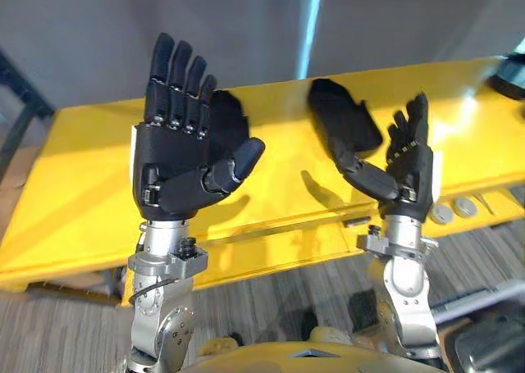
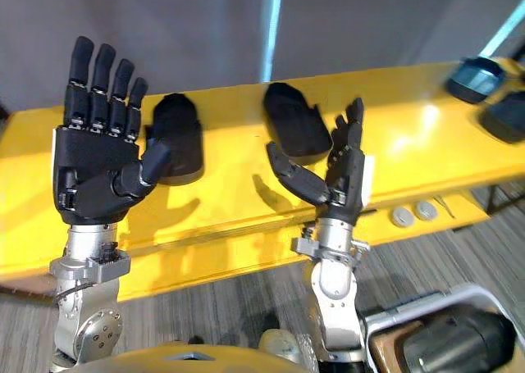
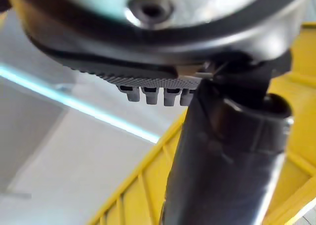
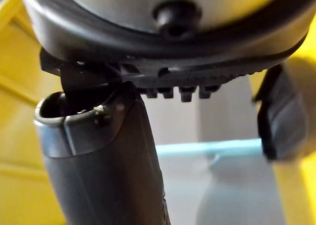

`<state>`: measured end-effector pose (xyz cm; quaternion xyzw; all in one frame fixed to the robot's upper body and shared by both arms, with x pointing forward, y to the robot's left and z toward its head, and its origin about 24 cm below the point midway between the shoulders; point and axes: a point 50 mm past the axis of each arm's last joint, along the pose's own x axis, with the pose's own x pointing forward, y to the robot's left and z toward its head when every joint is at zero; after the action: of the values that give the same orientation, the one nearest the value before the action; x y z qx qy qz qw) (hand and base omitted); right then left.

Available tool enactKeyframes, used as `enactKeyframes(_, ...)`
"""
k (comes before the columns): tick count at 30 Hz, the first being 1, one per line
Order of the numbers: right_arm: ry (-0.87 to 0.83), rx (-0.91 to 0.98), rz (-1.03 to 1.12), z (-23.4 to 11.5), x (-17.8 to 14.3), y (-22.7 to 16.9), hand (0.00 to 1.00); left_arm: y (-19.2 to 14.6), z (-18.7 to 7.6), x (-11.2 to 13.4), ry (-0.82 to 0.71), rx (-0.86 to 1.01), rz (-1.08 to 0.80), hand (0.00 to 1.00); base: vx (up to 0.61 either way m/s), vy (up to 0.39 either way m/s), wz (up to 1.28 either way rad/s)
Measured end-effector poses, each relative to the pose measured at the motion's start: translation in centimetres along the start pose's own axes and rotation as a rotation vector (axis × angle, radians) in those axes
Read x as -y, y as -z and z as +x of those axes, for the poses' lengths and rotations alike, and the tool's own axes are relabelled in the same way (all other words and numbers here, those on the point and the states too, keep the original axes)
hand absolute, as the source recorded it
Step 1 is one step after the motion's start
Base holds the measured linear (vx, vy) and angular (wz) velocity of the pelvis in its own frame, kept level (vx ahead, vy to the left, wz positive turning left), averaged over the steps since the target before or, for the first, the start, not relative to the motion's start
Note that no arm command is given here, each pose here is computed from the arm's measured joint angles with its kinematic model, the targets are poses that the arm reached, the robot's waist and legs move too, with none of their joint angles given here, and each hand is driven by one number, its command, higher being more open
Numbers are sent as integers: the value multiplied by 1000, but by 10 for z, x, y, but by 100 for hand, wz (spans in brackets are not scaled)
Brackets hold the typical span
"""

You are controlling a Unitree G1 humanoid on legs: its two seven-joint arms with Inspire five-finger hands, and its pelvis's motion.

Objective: Walk over and take three plastic housings, then place them on the shelf

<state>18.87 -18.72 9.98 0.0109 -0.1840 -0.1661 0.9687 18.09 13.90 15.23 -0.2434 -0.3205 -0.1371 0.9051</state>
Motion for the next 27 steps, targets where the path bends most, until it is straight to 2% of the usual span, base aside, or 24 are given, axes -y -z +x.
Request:
enactKeyframes(3, 98, -32, -96, -11, 42, -1, 100, 13, 0, -4, -5, -58, 6, 100, -46, -7, -89)
enactKeyframes(6, 148, 8, -173, -10, 65, -12, 100, 24, 5, -7, -12, -94, 26, 100, -48, -47, -75)
enactKeyframes(9, 137, 87, -168, -9, 73, -31, 100, 26, 14, -2, 11, -82, 71, 100, -25, -74, -20)
enactKeyframes(13, 9, 202, -101, 4, 56, -45, 100, 20, 18, -11, -85, -43, 100, 100, -27, -71, -47)
enactKeyframes(14, -40, 240, -53, 11, 45, -48, 100, 18, 15, -16, -138, -36, 111, 100, -57, 8, -59)
enactKeyframes(18, -126, 305, 57, 27, 15, -54, 100, 7, 4, -25, -188, -29, 180, 100, -95, 49, -24)
enactKeyframes(23, -121, 187, 109, 27, -1, -32, 100, -22, 0, -30, -212, 84, 198, 100, -123, 77, 9)
enactKeyframes(27, 0, 45, 154, 1, 6, -12, 100, -33, -3, -23, -149, 154, 134, 100, -74, 126, -20)
